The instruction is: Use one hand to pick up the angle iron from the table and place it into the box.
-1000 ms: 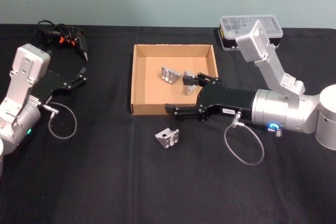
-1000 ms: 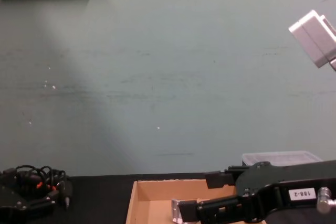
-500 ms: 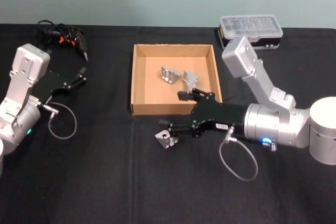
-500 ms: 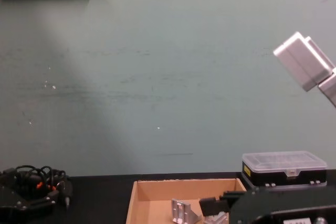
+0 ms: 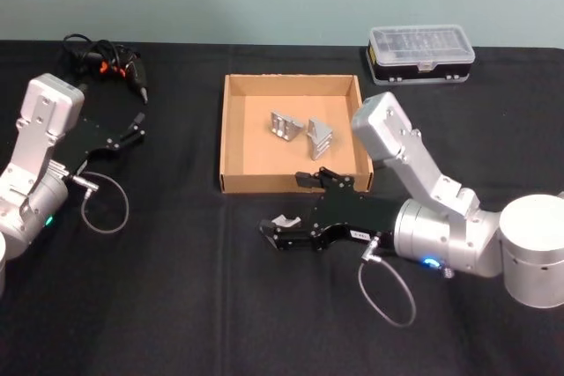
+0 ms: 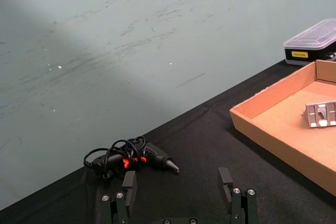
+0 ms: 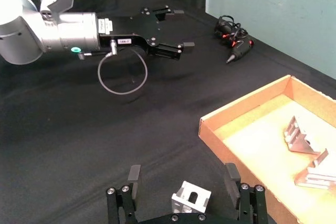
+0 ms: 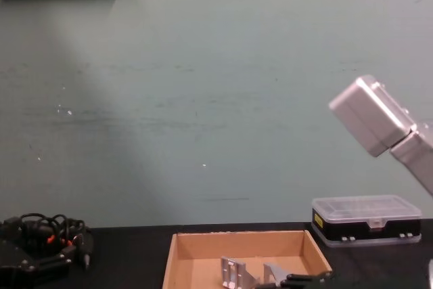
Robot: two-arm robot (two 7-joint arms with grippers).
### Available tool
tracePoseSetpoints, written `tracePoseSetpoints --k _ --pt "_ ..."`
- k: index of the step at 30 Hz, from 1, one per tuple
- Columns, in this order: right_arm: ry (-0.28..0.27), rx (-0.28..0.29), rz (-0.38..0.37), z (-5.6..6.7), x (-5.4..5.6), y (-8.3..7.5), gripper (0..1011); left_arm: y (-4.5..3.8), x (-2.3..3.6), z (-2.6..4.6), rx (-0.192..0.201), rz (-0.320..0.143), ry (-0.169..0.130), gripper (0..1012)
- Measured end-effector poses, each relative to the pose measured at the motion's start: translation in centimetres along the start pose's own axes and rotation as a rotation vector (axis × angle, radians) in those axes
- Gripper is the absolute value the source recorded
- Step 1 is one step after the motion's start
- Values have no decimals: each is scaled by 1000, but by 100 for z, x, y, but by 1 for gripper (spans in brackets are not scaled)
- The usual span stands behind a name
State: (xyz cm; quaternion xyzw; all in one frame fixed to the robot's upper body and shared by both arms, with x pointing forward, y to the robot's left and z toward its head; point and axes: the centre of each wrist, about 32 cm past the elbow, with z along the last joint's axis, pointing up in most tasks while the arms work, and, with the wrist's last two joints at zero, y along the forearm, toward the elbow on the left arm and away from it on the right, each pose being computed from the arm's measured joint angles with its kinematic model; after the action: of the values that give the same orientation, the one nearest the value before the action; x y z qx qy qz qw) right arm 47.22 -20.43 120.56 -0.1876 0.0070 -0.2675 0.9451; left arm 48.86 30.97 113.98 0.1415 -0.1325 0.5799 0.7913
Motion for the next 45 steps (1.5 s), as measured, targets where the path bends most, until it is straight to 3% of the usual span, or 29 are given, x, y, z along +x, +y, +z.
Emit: tracePoseSetpoints --k 7,15,27,45 --pt "-7 -24 -41 -21 -107 67 1003 0 0 0 0 0 0 1011" --pt "30 -73 -96 -25 -184 164 1003 0 0 0 0 0 0 1011" --pt "116 -148 -124 -32 -220 298 1003 0 0 0 0 0 0 1011" --pt "169 -232 -141 -45 -236 444 1002 0 0 0 0 0 0 1011"
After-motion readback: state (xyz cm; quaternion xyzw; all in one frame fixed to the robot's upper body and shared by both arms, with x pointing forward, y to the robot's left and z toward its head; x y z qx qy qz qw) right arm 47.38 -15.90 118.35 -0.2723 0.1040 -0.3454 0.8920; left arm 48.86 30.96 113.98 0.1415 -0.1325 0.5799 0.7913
